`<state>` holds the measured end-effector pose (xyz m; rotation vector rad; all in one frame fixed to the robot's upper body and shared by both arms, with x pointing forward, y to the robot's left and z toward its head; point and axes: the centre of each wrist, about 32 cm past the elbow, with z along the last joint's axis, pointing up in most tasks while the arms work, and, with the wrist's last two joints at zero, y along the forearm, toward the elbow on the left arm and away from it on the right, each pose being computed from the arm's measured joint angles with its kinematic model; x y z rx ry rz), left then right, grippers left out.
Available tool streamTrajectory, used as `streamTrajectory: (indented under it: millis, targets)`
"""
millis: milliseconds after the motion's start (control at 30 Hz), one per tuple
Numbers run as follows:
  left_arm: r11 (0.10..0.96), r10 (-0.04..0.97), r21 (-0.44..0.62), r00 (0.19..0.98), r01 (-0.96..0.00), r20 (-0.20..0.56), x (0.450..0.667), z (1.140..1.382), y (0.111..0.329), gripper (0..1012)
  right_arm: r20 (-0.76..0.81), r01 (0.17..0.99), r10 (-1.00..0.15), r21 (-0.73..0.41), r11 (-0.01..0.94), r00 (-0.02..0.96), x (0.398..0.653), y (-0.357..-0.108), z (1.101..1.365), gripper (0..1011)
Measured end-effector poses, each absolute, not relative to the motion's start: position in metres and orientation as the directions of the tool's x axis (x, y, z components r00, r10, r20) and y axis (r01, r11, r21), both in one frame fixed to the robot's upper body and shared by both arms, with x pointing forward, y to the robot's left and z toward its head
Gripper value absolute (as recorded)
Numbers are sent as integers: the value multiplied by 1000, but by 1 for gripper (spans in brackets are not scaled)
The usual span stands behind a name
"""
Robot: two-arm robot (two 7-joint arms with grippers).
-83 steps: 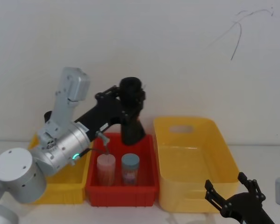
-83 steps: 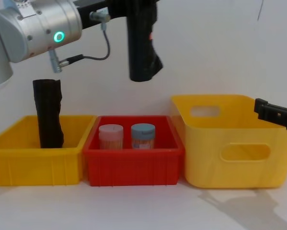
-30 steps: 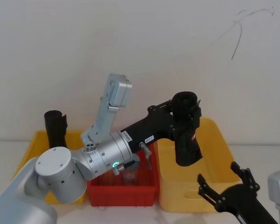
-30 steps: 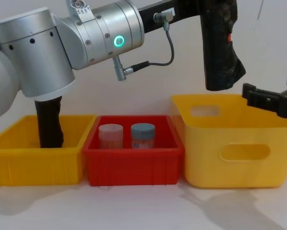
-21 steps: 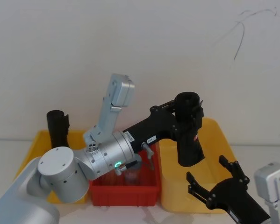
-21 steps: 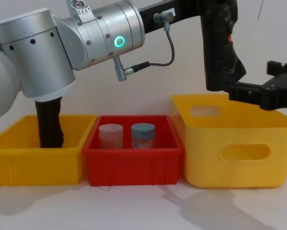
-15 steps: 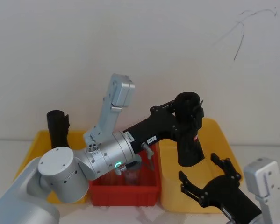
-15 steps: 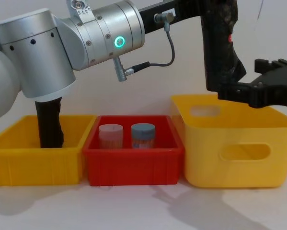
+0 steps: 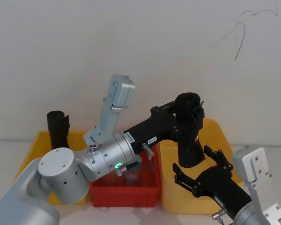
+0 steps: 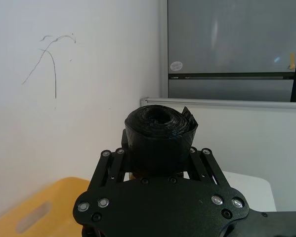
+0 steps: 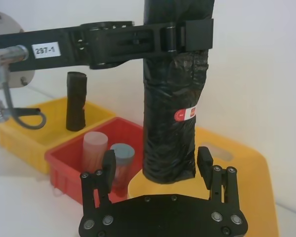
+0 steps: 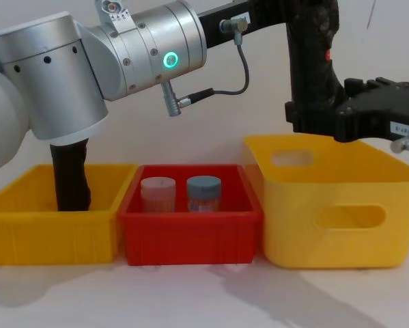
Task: Pick up the garbage bag with the one hand and transfer it to the other hand.
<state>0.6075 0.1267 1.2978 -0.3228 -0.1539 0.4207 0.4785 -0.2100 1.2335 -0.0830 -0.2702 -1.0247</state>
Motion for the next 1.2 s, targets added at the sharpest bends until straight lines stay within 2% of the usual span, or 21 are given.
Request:
streamTrajectory:
  millis: [800, 1000, 1200]
  targets:
    - [863, 424, -338, 902, -375, 80, 608, 1298, 127, 486, 261, 849, -830, 63, 525, 493, 502, -194, 1243, 1001]
    - [863, 424, -338, 902, -375, 80, 608, 1298, 127, 486, 267, 850, -829, 59, 524, 492, 506, -189, 1244, 892]
    - [863, 424, -338, 902, -375, 80, 608, 1298, 127, 486, 273, 851, -828, 57, 523, 490, 509, -187, 1245, 721]
